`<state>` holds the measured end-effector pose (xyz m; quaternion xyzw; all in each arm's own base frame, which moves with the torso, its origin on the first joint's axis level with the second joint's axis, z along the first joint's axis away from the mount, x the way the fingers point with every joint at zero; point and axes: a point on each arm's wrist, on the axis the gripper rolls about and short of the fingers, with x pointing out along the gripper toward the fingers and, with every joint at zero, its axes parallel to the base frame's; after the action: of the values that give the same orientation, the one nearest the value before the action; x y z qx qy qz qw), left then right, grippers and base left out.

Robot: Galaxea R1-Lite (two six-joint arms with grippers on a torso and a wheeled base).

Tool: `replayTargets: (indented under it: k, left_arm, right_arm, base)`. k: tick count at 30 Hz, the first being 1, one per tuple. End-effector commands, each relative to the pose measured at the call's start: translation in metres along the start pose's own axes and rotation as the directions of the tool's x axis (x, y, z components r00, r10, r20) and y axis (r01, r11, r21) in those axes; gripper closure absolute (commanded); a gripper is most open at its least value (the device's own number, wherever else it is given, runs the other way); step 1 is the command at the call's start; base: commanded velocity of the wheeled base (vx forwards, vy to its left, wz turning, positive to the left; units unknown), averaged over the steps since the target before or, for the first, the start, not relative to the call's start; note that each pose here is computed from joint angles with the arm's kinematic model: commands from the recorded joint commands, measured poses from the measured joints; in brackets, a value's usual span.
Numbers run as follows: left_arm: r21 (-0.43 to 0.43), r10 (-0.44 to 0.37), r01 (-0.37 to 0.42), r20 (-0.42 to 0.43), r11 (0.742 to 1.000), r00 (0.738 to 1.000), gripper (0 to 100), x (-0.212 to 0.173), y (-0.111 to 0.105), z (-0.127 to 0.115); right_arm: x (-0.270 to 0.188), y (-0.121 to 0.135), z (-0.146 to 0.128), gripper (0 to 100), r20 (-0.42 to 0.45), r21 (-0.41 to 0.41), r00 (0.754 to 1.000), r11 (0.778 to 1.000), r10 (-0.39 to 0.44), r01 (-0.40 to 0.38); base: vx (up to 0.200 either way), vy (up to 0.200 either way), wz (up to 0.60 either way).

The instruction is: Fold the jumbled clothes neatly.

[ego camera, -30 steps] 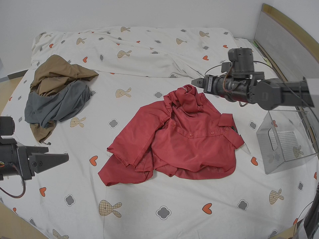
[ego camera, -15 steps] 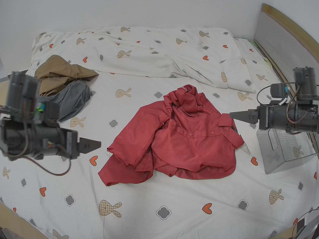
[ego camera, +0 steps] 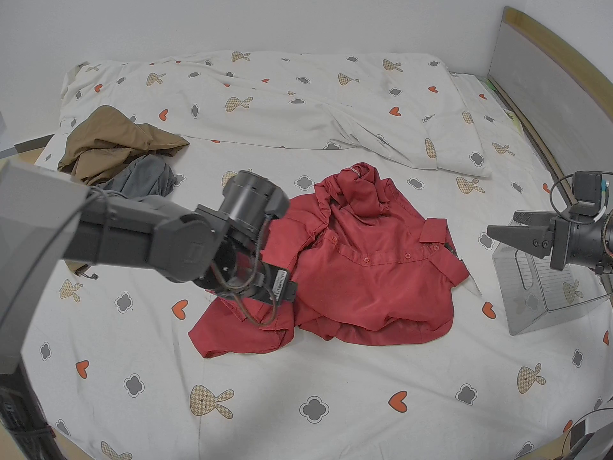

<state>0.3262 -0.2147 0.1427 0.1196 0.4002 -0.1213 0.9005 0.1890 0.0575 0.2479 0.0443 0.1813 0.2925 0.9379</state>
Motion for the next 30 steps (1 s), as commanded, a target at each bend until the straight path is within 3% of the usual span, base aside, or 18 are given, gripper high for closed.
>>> replayTargets:
  k: [1, 11, 21, 22, 30]
  left_arm:
    - [0.079, 0.023, -0.015, -0.096, 0.997, 0.995, 0, 0.057, -0.03, -0.006]
    - [0.119, 0.109, -0.096, -0.104, 0.988, 0.989, 0, 0.072, -0.021, 0.004]
    - [0.102, 0.129, -0.119, -0.106, 0.988, 0.986, 0, 0.093, -0.012, 0.008]
    - [0.101, 0.13, -0.119, -0.105, 0.988, 0.986, 100, 0.094, -0.011, 0.008]
    - [0.075, 0.142, -0.135, -0.088, 0.988, 0.986, 100, 0.086, 0.002, 0.015]
  right_arm:
    - [-0.025, 0.007, 0.002, 0, 0.069, -0.031, 0.998, 1.0, 0.003, -0.001]
    - [-0.032, 0.01, 0.004, 0, 0.09, -0.04, 0.996, 0.999, 0.006, -0.002]
    - [-0.031, 0.01, 0.004, 0, 0.089, -0.039, 0.996, 0.999, 0.005, -0.002]
    - [-0.031, 0.01, 0.004, 0, 0.088, -0.038, 0.996, 0.999, 0.005, -0.002]
    - [-0.029, 0.009, 0.003, 0, 0.08, -0.036, 0.997, 0.999, 0.008, -0.005]
  base:
    - [0.0, 0.0, 0.0]
    - [0.0, 0.0, 0.0]
    - [0.0, 0.0, 0.0]
    - [0.0, 0.0, 0.0]
    - [0.0, 0.0, 0.0]
